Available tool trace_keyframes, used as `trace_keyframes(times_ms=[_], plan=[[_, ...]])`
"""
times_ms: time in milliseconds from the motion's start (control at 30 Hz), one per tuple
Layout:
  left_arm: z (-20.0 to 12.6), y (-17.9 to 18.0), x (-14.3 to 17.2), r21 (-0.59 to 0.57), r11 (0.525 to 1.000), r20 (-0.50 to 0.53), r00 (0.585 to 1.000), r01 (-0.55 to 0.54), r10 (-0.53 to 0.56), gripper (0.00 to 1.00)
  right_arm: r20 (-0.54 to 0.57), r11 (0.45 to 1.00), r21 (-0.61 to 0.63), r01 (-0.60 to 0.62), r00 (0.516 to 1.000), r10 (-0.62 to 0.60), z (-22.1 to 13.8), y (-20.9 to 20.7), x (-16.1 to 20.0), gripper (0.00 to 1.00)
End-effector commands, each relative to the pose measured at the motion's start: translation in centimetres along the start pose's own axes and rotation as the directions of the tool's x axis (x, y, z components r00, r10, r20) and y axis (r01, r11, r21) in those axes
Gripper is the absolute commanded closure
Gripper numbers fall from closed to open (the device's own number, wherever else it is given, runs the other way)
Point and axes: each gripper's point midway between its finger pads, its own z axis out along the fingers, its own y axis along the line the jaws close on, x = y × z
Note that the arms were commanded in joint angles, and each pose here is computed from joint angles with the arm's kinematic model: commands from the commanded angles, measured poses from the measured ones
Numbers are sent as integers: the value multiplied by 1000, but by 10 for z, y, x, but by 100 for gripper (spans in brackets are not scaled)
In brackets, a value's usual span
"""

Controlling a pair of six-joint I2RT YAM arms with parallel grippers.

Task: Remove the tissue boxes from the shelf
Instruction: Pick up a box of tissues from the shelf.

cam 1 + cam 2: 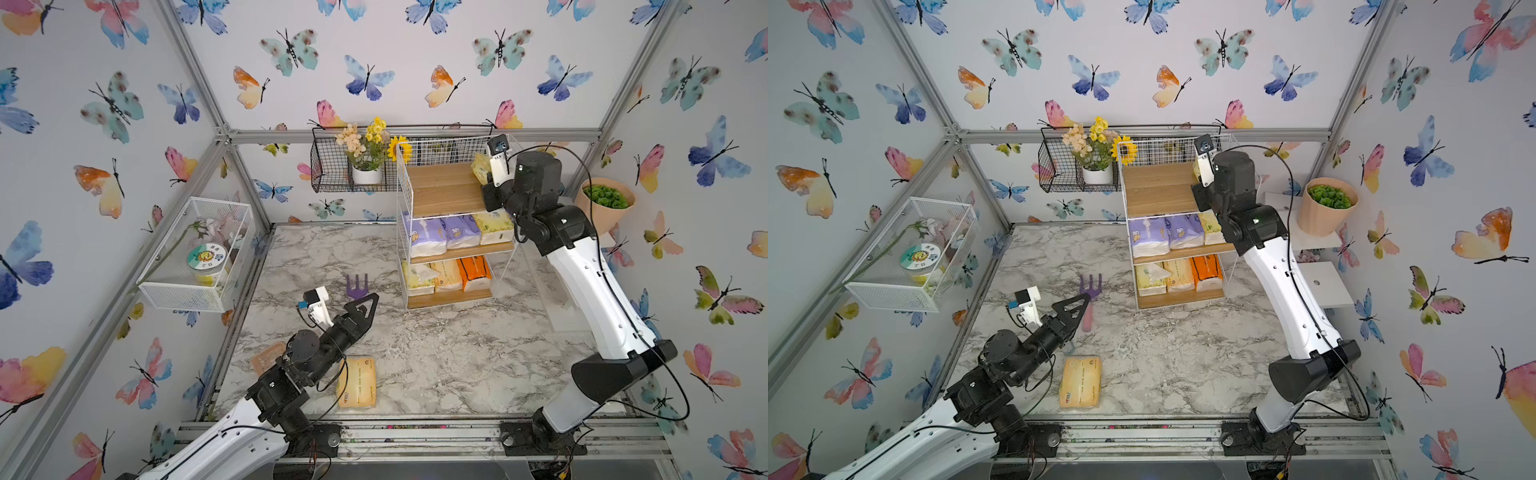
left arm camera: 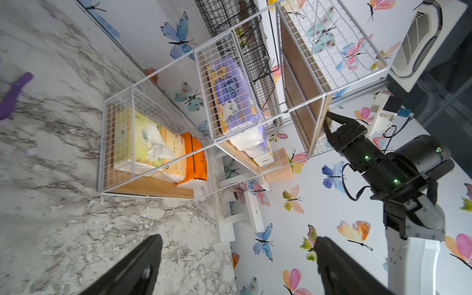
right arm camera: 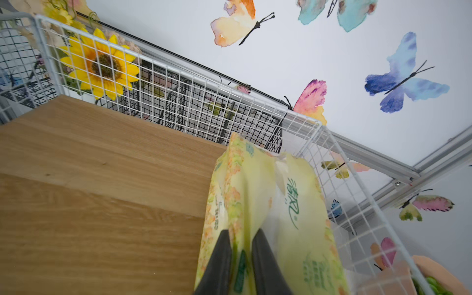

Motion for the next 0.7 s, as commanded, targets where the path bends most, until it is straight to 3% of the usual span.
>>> trace_keyframes(times_ms=[0, 400, 667], plan=[[11, -49, 6, 129, 991, -85, 996, 46, -35, 3, 20, 997, -78, -28, 999, 30, -35, 6, -4, 86], [77, -170, 39, 224, 973, -146, 989, 59, -27, 1, 52, 981, -193, -35, 998, 45, -86, 22, 10, 87], [128, -164, 46, 112, 983, -111, 985, 145, -132, 2, 119, 962, -273, -21, 991, 56, -123, 27, 11, 87]])
